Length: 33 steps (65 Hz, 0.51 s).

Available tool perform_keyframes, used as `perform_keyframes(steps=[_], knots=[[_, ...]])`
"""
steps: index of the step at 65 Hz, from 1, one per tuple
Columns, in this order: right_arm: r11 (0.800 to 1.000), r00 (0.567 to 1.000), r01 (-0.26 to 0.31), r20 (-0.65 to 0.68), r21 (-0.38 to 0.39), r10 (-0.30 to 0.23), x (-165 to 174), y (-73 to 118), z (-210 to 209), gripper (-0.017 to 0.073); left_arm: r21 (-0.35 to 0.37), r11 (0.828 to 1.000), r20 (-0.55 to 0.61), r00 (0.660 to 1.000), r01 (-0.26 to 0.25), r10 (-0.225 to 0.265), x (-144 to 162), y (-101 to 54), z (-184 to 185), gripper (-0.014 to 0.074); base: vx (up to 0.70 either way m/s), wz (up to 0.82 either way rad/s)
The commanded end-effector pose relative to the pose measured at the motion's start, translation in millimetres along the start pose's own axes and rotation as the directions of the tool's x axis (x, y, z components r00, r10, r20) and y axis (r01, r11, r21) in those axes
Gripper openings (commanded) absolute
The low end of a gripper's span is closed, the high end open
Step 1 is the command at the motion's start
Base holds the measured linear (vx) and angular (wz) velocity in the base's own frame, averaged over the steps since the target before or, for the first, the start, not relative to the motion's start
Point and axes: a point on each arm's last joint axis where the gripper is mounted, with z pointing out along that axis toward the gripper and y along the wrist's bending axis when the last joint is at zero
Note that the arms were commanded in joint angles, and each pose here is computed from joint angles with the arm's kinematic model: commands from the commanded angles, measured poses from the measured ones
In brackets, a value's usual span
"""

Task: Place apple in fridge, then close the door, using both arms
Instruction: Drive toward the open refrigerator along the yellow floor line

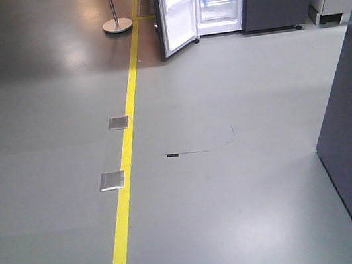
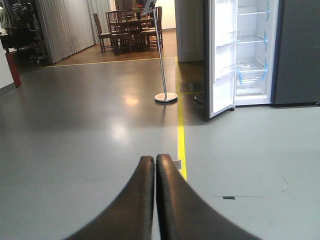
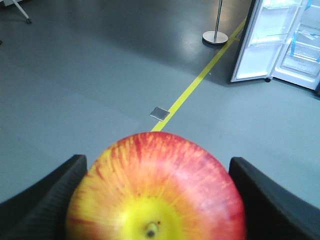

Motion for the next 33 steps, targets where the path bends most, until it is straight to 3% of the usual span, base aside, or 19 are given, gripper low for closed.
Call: perform_keyframes(steps=[1,33], knots=[[1.000,0.992,0.004,0.123,0.031,-0.008,-19.1,6.1,-19.0,0.0119,0.020,1.000,0.100,0.995,0.008,-0.010,-13.4,-1.4,-2.9,-0.0007,0.15,-0.01],[1.000,0.992,0.004,0.123,0.031,-0.008,-19.1,6.1,-19.0,0.0119,0.020,1.000,0.100,0.995,0.008,-0.010,-13.4,-1.4,-2.9,-0.0007,0.16,-0.01]])
